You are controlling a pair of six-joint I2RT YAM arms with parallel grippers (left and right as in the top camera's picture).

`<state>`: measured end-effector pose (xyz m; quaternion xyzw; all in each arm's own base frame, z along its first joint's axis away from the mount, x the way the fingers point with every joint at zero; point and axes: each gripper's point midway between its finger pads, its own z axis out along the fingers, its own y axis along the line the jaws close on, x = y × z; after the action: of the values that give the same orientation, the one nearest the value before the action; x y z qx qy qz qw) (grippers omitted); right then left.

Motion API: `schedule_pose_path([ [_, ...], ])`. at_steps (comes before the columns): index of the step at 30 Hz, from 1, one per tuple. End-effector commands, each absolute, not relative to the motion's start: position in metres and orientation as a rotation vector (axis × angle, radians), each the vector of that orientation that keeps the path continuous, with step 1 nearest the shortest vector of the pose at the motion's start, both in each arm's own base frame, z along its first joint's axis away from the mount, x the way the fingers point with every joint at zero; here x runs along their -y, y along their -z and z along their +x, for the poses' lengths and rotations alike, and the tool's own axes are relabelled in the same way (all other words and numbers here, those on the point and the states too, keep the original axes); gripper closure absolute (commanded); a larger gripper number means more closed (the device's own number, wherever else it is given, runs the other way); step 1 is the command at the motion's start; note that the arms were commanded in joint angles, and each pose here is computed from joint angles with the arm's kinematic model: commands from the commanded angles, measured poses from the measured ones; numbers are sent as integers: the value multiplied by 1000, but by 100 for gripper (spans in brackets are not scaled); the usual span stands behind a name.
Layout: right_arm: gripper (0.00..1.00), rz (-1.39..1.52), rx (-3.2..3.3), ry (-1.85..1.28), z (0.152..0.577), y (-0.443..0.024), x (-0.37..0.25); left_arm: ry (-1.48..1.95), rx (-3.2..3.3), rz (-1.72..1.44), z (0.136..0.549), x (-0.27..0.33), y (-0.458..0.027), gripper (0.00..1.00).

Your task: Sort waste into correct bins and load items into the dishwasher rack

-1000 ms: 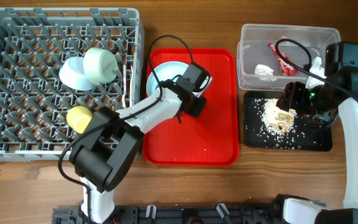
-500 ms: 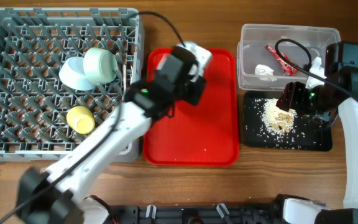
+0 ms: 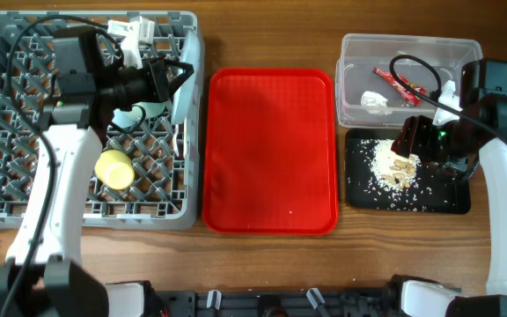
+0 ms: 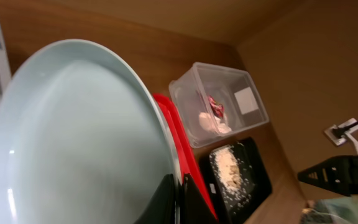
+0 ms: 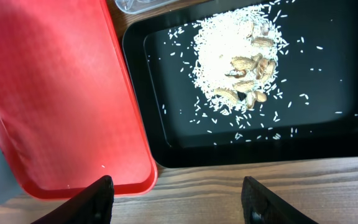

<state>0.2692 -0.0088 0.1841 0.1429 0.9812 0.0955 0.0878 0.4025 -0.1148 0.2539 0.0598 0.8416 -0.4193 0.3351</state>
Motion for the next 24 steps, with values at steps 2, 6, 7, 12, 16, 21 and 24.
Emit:
schedule_pose_path([
  [2,34,397,-2900,-261,271,-191,12,1231,-2249,128,411,120,-224,96],
  [6,34,396,-2900,-260,271,-191,12,1208,-2285,80,419,112,-207,14],
  [7,33,396,-2900,-260,271,-191,12,1205,-2282,78,419,110,-208,0],
  [12,34,395,-2898,-260,272,-191,12,1050,-2251,4,420,78,-228,0],
  [16,25,287,-2799,-421,294,-202,-8,528,-2349,-253,411,12,-220,0],
  [21,9,-45,-2577,-474,343,-227,-64,150,-2523,-687,357,-41,-186,0],
  [24,0,-127,-2540,-459,358,-225,-84,101,-2633,-791,327,-43,-171,0],
])
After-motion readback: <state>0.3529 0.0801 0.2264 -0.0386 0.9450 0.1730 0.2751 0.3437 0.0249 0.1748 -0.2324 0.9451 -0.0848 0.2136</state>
